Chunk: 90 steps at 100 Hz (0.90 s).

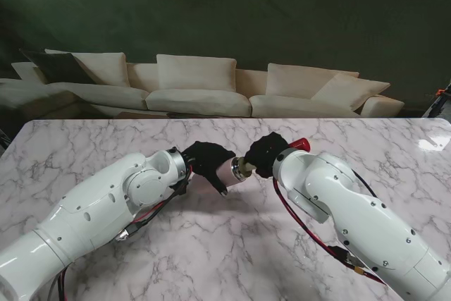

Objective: Clean the thermos with cup brush

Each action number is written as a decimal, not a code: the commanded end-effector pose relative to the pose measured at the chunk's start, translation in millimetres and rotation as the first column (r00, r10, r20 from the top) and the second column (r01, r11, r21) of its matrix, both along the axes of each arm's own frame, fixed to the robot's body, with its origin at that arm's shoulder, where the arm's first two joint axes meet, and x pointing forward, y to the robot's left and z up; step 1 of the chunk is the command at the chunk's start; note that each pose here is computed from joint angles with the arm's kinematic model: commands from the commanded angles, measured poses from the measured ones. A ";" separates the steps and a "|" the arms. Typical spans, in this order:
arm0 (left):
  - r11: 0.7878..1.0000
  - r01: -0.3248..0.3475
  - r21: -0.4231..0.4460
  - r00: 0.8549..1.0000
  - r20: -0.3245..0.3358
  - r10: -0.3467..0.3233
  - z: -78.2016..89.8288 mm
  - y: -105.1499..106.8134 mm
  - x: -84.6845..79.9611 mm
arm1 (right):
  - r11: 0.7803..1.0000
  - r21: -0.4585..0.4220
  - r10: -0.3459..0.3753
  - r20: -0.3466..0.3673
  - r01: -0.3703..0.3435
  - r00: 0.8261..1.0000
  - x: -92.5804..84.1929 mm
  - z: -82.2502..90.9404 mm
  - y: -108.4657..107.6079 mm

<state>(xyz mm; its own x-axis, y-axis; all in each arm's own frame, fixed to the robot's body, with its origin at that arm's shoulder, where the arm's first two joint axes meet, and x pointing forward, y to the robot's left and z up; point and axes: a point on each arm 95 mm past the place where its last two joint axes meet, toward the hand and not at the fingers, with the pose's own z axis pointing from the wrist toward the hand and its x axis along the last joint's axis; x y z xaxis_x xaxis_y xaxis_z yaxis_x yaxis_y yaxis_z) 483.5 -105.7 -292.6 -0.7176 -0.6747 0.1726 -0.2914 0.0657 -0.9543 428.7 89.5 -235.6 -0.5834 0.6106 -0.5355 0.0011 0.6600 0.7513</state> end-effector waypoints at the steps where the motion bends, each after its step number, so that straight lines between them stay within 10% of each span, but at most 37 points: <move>1: 0.998 0.035 -0.043 0.999 0.034 -0.033 21.0 -18.1 0.1 | 1.000 0.001 0.021 -0.025 -0.021 0.999 -6.3 -9.2 8.7; 40: 0.999 0.039 -0.031 0.999 0.023 -0.038 16.8 -19.2 -0.7 | 0.986 -0.113 0.134 0.083 -0.124 0.988 -14.5 -4.1 5.8; 90: 0.999 0.037 -0.032 0.999 0.020 -0.037 14.3 -19.5 -1.7 | 0.945 -0.186 0.311 0.263 -0.268 0.913 -20.5 8.6 -11.9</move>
